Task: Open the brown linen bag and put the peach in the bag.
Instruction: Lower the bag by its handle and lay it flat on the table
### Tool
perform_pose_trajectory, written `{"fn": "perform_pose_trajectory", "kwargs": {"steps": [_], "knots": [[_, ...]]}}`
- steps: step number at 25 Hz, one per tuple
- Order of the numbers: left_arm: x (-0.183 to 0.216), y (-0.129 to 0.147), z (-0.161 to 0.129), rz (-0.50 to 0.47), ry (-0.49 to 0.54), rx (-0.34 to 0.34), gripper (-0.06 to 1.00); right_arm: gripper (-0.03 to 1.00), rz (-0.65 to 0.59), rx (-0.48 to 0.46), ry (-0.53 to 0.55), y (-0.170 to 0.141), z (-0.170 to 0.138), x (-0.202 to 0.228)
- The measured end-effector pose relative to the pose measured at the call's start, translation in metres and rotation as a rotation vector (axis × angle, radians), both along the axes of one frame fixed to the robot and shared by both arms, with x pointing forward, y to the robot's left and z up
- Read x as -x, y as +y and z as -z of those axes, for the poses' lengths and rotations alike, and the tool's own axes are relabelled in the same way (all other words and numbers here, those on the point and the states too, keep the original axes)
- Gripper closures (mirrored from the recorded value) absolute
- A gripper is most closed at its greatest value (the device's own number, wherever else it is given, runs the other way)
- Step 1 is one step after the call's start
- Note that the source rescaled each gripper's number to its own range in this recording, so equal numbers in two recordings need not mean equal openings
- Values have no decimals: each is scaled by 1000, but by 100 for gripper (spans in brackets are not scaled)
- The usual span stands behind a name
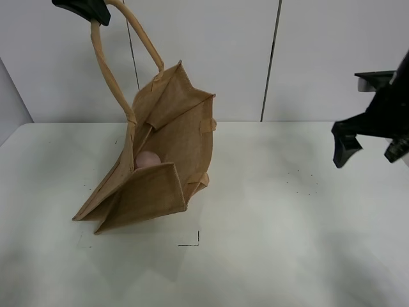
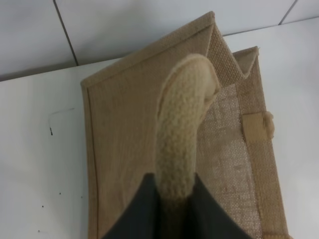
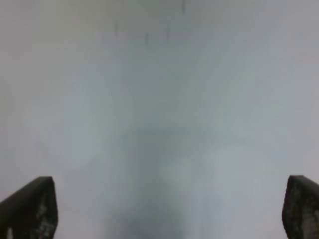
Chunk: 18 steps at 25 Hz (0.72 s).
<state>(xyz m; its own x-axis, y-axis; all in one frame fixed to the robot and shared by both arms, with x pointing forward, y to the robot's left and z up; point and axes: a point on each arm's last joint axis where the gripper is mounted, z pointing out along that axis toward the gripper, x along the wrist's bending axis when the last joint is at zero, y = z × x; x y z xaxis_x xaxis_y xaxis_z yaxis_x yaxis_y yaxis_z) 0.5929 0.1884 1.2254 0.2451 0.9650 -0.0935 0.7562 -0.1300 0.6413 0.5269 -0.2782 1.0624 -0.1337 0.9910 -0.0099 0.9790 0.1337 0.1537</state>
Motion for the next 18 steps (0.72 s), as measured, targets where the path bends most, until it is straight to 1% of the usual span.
{"fn": "perform_pose_trajectory", "kwargs": {"steps": [1,4,5,7,9,14,18], "knots": [[0,0,0,0,0,0,94,-3,1,1,13,-1,2,17],[0,0,0,1,0,-1,94,-3,5,-1,-5,-5,1,71],[0,0,0,1,0,-1,94,-3,8,-1,-1,-6,6,87],[0,0,0,2,-1,-2,94,-3,18,-6,-40,-8,11,119],[0,0,0,3,-1,-3,94,-3,22,-13,-119,-10,15,145],[0,0,0,3,-1,-3,94,-3,23,-40,-373,-14,25,202],[0,0,0,3,-1,-3,94,-3,25,-59,-587,-16,18,233]]}}
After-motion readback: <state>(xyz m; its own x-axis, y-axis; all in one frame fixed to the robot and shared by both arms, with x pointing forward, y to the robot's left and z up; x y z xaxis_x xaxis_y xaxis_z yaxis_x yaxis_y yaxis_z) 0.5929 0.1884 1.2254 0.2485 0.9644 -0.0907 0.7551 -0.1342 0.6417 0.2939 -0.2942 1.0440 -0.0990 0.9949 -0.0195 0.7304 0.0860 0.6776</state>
